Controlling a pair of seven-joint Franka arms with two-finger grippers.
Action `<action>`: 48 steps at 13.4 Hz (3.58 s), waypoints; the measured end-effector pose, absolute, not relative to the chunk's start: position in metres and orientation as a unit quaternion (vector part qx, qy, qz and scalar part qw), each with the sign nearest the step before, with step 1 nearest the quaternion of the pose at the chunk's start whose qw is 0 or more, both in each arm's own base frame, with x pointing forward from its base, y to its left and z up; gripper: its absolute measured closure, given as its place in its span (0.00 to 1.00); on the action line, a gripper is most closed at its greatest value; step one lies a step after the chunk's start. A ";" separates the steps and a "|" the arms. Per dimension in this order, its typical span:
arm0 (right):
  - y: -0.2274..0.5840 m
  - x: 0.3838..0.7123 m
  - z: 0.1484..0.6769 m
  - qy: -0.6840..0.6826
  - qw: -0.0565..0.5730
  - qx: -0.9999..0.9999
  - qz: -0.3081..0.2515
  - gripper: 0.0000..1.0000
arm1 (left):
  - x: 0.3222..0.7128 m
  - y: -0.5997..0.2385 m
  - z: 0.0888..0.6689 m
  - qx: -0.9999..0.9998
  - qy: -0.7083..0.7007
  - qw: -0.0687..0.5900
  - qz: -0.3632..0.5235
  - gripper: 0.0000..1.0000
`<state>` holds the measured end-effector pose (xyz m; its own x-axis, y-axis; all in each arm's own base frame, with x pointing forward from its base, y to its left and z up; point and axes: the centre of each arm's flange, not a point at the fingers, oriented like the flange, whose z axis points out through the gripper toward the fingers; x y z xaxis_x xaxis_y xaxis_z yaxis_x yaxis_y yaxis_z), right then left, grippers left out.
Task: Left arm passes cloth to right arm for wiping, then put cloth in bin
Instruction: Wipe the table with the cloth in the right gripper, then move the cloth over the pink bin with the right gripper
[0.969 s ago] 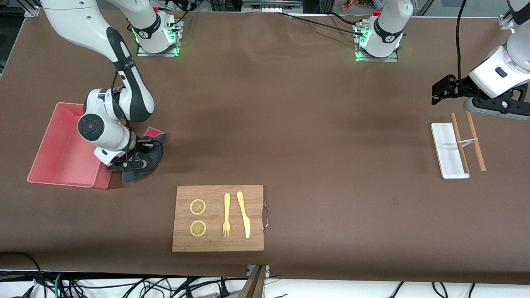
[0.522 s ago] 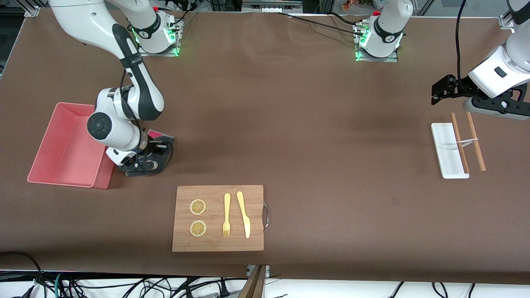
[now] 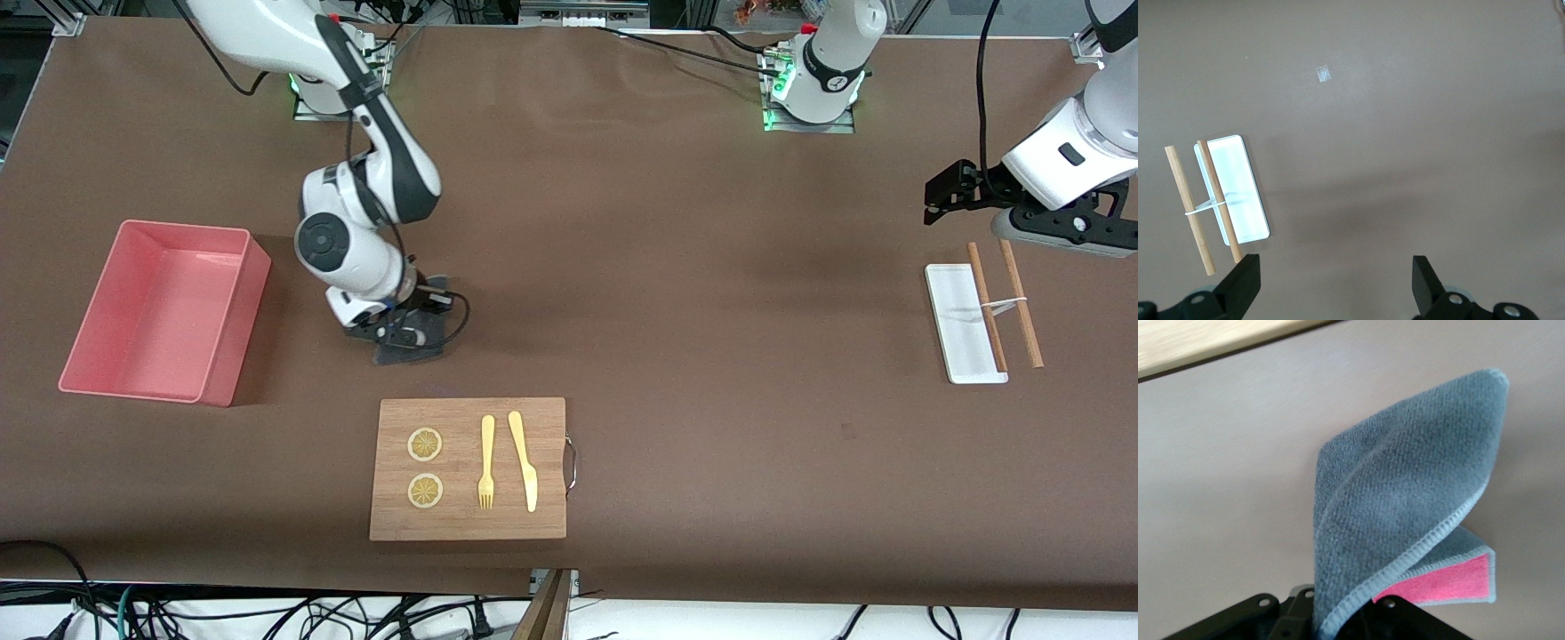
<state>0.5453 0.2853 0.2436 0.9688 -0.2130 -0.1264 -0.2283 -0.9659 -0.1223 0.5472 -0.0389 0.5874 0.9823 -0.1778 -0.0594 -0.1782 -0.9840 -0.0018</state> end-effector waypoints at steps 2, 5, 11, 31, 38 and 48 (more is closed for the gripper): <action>0.322 0.534 0.252 0.139 0.080 -0.985 0.060 0.97 | 0.547 -0.043 0.587 -0.995 0.093 0.004 0.030 0.00; 0.361 0.530 0.274 0.173 0.100 -0.978 0.055 0.97 | 0.547 -0.044 0.587 -0.995 0.094 0.004 0.030 0.00; 0.294 0.567 0.265 0.147 0.094 -0.982 0.069 0.97 | 0.547 -0.044 0.587 -0.995 0.094 0.004 0.030 0.00; -0.027 0.602 0.276 -0.110 0.109 -0.983 0.101 0.97 | 0.547 -0.044 0.587 -0.995 0.094 0.004 0.030 0.00; -0.050 0.577 0.434 -0.158 0.031 -0.982 0.100 0.97 | 0.547 -0.044 0.587 -0.995 0.094 0.004 0.030 0.00; -0.121 0.562 0.402 -0.160 -0.012 -0.982 0.101 0.71 | 0.547 -0.043 0.587 -0.995 0.093 0.004 0.030 0.00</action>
